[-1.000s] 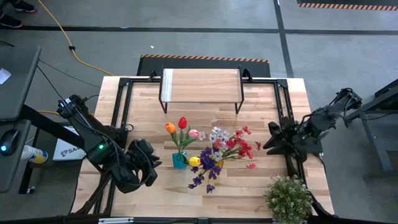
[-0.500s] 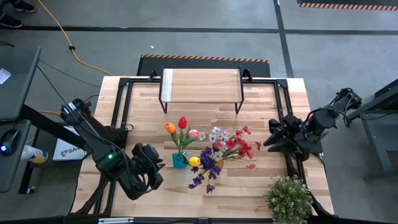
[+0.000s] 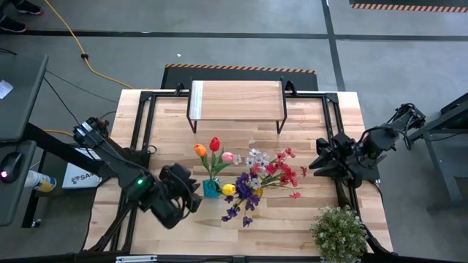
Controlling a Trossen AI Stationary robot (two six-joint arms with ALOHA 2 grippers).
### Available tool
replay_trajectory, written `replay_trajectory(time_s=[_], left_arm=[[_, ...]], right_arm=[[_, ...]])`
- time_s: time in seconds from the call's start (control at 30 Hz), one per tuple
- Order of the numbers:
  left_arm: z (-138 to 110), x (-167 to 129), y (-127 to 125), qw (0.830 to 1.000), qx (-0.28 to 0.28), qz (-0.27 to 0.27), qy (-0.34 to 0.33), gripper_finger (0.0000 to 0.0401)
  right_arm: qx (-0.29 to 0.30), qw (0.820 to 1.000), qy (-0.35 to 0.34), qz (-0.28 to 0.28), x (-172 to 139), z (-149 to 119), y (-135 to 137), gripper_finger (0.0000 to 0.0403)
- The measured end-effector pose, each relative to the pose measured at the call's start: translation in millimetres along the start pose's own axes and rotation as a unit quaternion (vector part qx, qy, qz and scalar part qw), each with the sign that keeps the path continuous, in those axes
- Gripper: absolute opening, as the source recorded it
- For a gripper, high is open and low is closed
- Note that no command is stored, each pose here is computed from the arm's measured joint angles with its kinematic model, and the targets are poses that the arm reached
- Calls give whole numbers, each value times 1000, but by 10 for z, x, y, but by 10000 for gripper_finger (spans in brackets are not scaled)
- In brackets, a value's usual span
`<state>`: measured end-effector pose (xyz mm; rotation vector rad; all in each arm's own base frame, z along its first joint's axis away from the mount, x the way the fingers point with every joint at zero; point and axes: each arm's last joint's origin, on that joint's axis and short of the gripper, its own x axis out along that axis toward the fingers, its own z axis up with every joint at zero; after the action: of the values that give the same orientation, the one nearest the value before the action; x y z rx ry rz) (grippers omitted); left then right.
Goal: Pick and place flowers into a vace then onto a shelf
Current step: Put the blue flower vase on the shelf
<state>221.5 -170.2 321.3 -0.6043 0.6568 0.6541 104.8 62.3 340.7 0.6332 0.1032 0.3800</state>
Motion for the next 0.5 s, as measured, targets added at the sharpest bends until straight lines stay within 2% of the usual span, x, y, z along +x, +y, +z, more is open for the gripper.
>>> replay_trajectory(time_s=[0.2, 0.5], left_arm=[[149, 170, 30, 995, -37, 27, 90, 129], [300, 304, 68, 990, -69, 45, 114, 129]], right_arm=[[-1, 1000, -8, 9, 0, 18, 15, 130], [-4, 1000, -7, 14, 0, 19, 19, 130]])
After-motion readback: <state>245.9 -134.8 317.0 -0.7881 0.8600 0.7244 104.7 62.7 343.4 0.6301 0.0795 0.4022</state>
